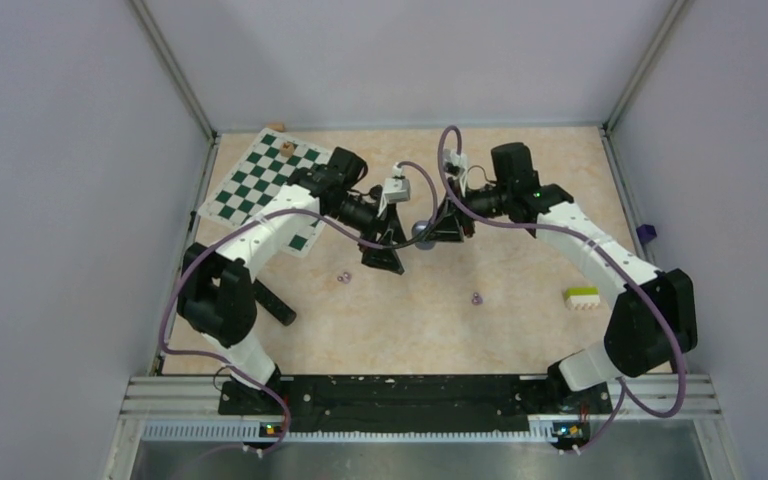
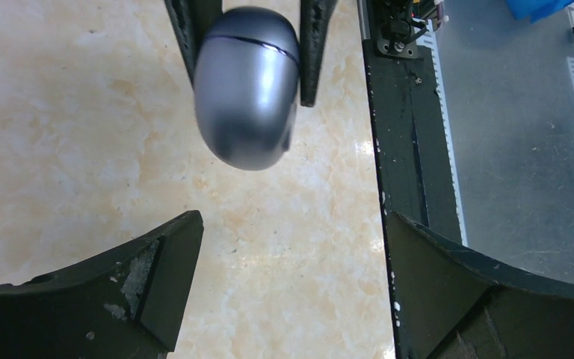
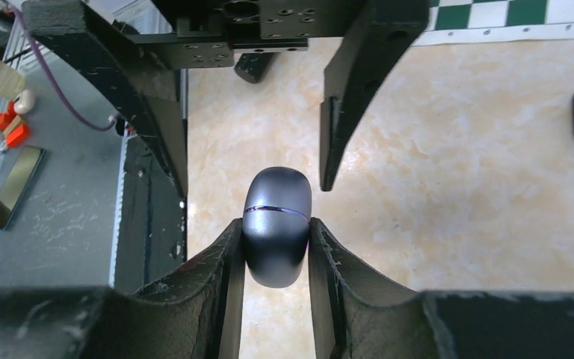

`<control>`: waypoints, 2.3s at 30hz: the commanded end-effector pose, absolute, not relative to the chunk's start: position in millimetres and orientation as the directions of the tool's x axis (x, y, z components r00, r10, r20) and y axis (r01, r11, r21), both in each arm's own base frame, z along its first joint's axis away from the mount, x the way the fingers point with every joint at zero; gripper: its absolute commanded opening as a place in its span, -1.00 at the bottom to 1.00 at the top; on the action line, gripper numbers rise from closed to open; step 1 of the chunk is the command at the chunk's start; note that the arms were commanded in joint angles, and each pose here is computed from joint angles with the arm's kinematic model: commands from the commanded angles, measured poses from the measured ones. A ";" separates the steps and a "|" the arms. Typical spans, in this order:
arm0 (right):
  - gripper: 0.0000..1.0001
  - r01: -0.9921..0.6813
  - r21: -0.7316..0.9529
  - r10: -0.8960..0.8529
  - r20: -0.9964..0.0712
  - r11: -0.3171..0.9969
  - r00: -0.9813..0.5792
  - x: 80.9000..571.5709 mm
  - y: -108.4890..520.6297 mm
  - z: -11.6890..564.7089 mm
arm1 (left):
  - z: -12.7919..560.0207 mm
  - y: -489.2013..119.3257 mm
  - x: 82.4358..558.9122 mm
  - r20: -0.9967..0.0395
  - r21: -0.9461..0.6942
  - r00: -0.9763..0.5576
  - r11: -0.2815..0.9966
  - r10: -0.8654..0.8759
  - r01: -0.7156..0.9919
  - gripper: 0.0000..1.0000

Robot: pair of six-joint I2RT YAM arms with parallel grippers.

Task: Insert the wireless bluetooth earbuds into the charging case
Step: Pass from the right arm to the left

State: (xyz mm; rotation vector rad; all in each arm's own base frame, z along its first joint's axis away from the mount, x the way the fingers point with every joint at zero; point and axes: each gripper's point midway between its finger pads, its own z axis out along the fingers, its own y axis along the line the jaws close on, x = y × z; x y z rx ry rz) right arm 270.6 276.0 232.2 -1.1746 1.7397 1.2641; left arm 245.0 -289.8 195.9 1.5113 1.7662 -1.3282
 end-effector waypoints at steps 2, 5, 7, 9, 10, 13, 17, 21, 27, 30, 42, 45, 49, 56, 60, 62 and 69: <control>-0.39 -0.958 0.283 -0.269 -0.921 0.042 -0.283 248.1 281.1 235.4 | 204.8 -300.6 228.0 -0.853 -0.346 -0.263 -0.112 0.451 0.931 0.98; -0.39 -0.961 0.275 -0.269 -0.923 0.036 -0.274 245.5 281.2 235.0 | 208.3 -307.3 221.4 -0.851 -0.383 -0.291 -0.138 0.438 0.913 0.97; -0.39 -0.964 0.265 -0.275 -0.925 0.034 -0.264 243.5 281.9 233.2 | 210.3 -310.2 220.0 -0.847 -0.408 -0.315 -0.144 0.428 0.902 0.93; -0.39 -0.966 0.258 -0.281 -0.925 0.031 -0.257 241.6 282.9 231.0 | 212.7 -312.5 220.1 -0.849 -0.417 -0.326 -0.147 0.417 0.897 0.89; -0.39 -0.966 0.258 -0.283 -0.925 0.029 -0.256 240.8 283.1 229.8 | 213.4 -313.0 220.8 -0.850 -0.415 -0.326 -0.144 0.414 0.898 0.86; -0.39 -0.964 0.266 -0.288 -0.922 0.018 -0.260 238.0 285.4 226.8 | 213.5 -314.8 222.9 -0.850 -0.414 -0.331 -0.132 0.410 0.901 0.76; -0.39 -0.963 0.269 -0.302 -0.917 0.014 -0.260 236.7 287.5 221.7 | 212.4 -315.7 222.5 -0.848 -0.421 -0.339 -0.127 0.407 0.898 0.59; -0.39 -0.961 0.276 -0.313 -0.912 0.008 -0.265 235.5 288.2 218.1 | 212.1 -316.0 221.9 -0.847 -0.426 -0.344 -0.129 0.406 0.896 0.43; -0.38 -0.956 0.294 -0.327 -0.903 0.004 -0.280 235.1 288.8 212.0 | 211.4 -316.3 221.8 -0.844 -0.433 -0.350 -0.131 0.406 0.892 0.26; -0.38 -0.954 0.299 -0.334 -0.899 0.004 -0.283 235.6 289.2 210.0 | 211.4 -316.4 222.0 -0.844 -0.434 -0.351 -0.132 0.405 0.891 0.18; -0.38 -0.948 0.317 -0.354 -0.887 -0.003 -0.296 234.3 294.0 202.3 | 209.7 -318.6 221.4 -0.836 -0.456 -0.371 -0.137 0.405 0.879 0.06; -0.38 -0.947 0.323 -0.356 -0.885 -0.002 -0.301 235.0 294.6 200.8 | 208.8 -318.9 220.7 -0.835 -0.457 -0.370 -0.138 0.407 0.879 0.08; -0.38 -0.946 0.325 -0.352 -0.886 -0.004 -0.302 235.3 295.3 202.4 | 207.2 -319.9 219.0 -0.833 -0.459 -0.370 -0.141 0.411 0.877 -0.05; -0.38 -0.947 0.322 -0.349 -0.887 0.003 -0.303 237.0 295.7 203.5 | 204.0 -321.0 219.2 -0.829 -0.458 -0.368 -0.133 0.421 0.879 -0.48; -0.24 -0.949 0.314 -0.349 -0.889 0.007 -0.297 238.3 295.7 204.4 | 203.6 -321.6 219.5 -0.828 -0.456 -0.367 -0.129 0.424 0.881 -0.62; -0.08 -0.954 0.298 -0.351 -0.891 0.021 -0.287 240.4 294.8 205.8 | 204.2 -321.6 220.8 -0.828 -0.455 -0.368 -0.124 0.423 0.882 -0.65; 0.34 -0.972 0.227 -0.346 -0.908 0.066 -0.236 248.4 286.8 215.2 | 208.3 -320.9 221.0 -0.832 -0.446 -0.362 -0.118 0.421 0.887 -0.73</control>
